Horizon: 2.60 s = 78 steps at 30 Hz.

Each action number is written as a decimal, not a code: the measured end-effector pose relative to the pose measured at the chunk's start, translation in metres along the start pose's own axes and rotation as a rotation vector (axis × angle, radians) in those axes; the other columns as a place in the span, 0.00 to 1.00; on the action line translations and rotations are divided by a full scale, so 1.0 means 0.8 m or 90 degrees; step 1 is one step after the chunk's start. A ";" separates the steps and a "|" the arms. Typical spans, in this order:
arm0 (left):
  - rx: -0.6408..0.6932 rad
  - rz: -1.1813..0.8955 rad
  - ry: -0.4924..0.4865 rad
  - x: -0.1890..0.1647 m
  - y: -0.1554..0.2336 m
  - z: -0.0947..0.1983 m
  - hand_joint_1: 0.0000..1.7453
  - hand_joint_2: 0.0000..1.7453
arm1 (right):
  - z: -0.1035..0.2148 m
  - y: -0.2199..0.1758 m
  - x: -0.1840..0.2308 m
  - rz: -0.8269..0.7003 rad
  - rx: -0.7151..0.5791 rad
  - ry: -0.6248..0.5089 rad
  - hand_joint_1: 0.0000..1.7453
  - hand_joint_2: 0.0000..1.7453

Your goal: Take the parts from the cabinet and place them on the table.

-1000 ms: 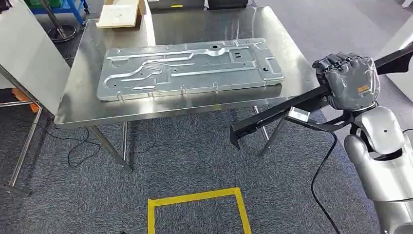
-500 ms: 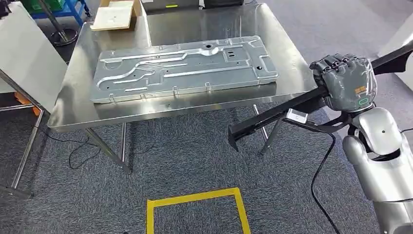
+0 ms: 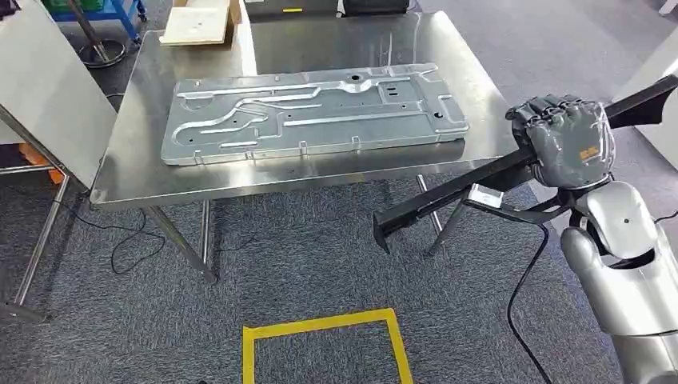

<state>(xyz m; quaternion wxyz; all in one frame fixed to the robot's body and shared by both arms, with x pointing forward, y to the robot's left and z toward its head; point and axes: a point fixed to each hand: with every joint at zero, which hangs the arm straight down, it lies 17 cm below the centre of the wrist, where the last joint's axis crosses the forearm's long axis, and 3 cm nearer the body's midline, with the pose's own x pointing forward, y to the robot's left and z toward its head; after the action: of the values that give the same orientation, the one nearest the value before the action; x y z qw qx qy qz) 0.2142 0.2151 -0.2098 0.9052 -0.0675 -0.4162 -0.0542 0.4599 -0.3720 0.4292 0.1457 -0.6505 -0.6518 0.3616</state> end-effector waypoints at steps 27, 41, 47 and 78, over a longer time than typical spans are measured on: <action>-0.001 -0.004 -0.003 0.000 0.000 0.000 0.00 1.00 | -0.002 -0.003 0.001 -0.001 -0.005 -0.001 1.00 1.00; -0.003 -0.009 -0.007 0.002 0.000 0.000 0.00 1.00 | 0.004 0.007 0.009 -0.008 0.003 -0.009 1.00 1.00; -0.003 -0.008 -0.003 -0.003 -0.001 0.003 0.00 1.00 | 0.007 0.009 0.013 -0.014 0.005 -0.009 1.00 1.00; 0.002 -0.009 -0.002 -0.007 0.002 0.006 0.00 1.00 | 0.006 0.016 0.022 -0.050 0.008 -0.007 1.00 1.00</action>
<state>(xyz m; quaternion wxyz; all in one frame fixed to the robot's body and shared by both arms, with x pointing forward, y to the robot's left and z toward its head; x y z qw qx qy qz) 0.2070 0.2177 -0.2113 0.9041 -0.0637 -0.4184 -0.0596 0.4645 -0.3580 0.4127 0.1599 -0.6214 -0.6755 0.3634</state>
